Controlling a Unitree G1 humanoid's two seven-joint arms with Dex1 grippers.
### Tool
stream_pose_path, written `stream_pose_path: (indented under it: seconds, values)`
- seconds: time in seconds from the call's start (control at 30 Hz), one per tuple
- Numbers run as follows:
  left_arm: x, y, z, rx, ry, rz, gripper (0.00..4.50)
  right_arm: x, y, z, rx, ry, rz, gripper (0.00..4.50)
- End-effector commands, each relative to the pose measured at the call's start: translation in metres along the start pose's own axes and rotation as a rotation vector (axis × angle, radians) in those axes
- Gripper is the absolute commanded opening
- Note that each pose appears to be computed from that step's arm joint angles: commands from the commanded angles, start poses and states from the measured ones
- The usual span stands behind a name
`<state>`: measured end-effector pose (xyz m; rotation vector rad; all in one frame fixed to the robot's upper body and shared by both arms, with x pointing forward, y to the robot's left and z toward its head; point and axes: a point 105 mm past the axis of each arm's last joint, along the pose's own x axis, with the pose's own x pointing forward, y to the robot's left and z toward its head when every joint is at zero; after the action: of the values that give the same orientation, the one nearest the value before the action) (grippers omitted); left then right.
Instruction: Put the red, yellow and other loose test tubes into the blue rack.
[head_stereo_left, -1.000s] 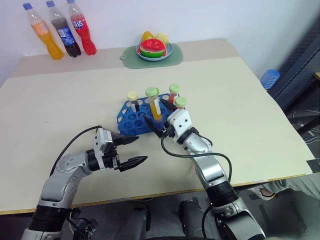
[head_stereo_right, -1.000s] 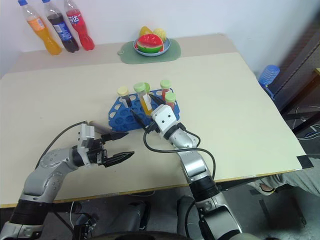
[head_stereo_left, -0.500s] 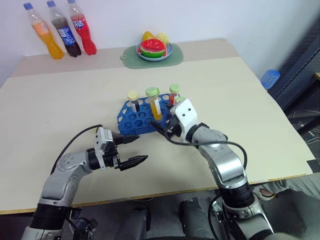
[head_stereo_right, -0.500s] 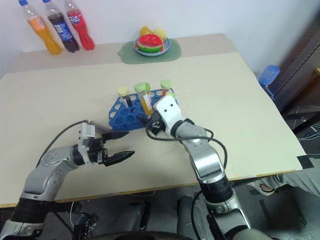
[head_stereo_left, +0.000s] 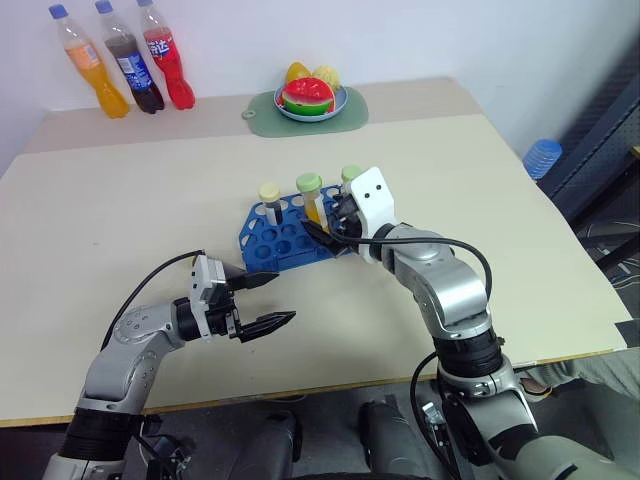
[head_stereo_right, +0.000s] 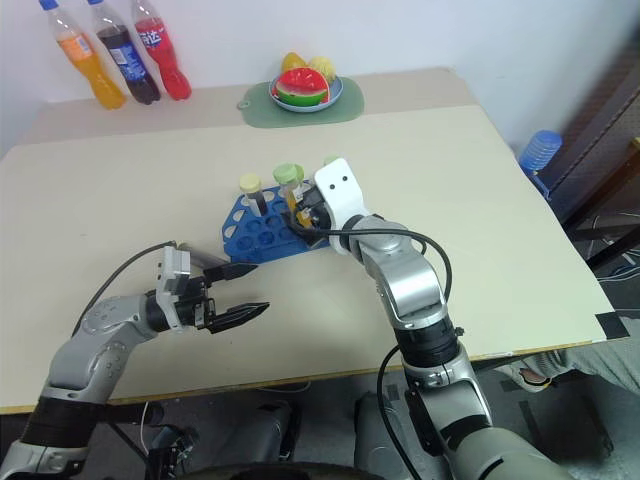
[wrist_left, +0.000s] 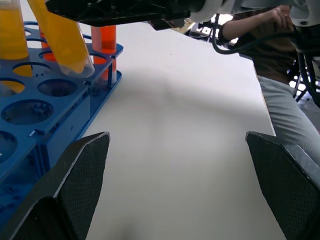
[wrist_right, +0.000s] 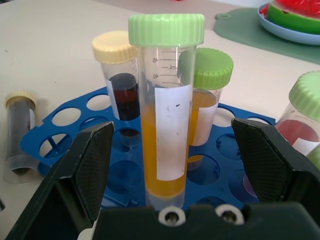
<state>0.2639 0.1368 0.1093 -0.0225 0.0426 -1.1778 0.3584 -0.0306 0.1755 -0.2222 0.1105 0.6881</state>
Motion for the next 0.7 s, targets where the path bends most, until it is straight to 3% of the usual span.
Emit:
stream_pose_path:
  seconds: [0.03, 0.17, 0.3, 0.7]
  values:
    - [0.001, -0.003, 0.008, 0.036, -0.016, -0.008, 4.50, 0.001, -0.003, 0.023, -0.030, -0.081, -0.010, 4.14]
    - [0.000, -0.003, 0.009, 0.040, -0.015, -0.012, 4.50, 0.003, -0.002, 0.025, -0.042, -0.092, -0.005, 2.91]
    - [0.000, -0.003, 0.009, 0.041, -0.020, -0.012, 4.50, 0.002, 0.001, 0.027, -0.062, -0.106, 0.001, 0.92]
    - [0.000, -0.002, 0.009, 0.041, -0.019, -0.018, 4.50, -0.005, 0.010, 0.020, -0.071, -0.151, -0.008, 0.92]
